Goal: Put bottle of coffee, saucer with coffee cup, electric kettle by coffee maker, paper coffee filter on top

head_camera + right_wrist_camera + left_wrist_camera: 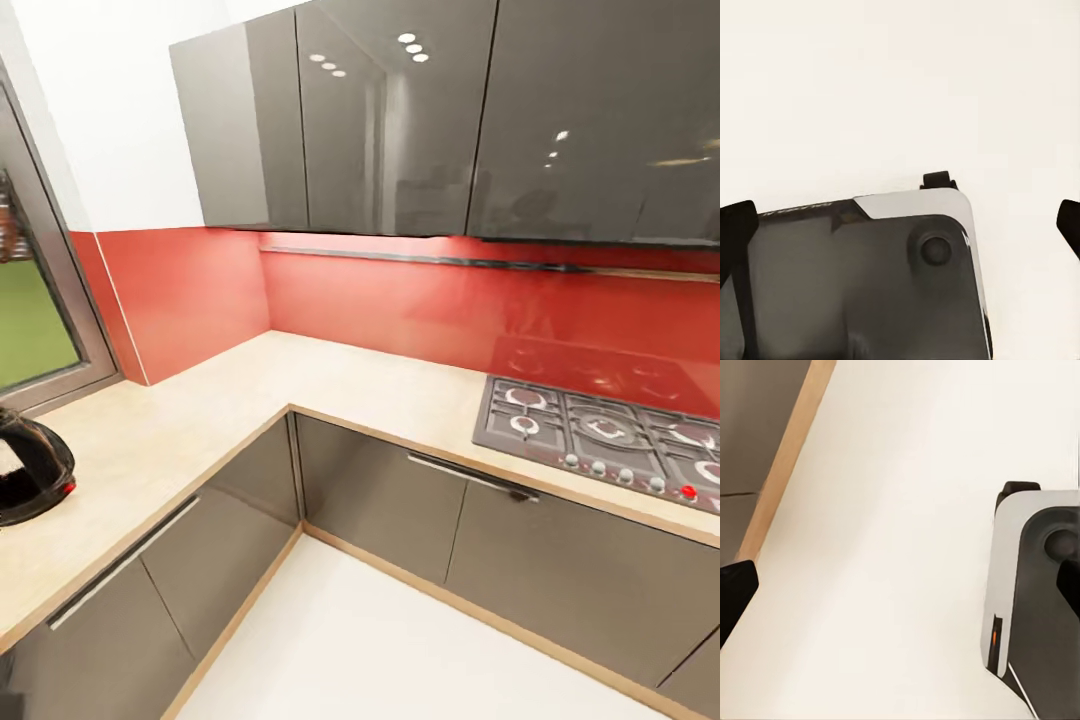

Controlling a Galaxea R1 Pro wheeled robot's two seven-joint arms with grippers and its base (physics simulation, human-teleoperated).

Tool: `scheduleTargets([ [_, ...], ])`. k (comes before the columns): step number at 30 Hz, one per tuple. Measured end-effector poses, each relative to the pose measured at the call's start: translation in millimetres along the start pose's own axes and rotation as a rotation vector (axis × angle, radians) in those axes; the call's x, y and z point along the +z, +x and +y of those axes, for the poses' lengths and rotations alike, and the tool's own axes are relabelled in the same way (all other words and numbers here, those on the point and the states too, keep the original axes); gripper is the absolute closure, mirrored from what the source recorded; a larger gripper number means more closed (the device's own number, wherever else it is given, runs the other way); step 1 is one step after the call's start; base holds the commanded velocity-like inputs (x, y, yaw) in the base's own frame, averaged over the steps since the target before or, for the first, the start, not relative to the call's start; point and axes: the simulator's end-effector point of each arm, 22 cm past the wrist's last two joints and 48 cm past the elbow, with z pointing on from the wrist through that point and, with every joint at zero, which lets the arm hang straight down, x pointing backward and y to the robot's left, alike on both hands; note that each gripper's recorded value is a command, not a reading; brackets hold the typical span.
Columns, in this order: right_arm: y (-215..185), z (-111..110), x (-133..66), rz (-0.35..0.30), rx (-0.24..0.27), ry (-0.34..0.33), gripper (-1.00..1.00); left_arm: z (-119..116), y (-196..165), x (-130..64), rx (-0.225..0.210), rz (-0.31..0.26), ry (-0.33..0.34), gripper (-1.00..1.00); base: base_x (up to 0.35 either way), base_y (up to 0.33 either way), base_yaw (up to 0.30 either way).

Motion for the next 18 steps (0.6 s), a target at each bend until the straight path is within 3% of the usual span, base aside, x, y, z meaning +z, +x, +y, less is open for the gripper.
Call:
scheduleTargets([
  [18, 0.1, -0.1, 0.0, 0.000, 0.000, 0.000, -1.00, -1.3, -0.6, 0.1, 0.000, -0.003, 0.002, -1.00, 0.269, -0.156, 0.278],
])
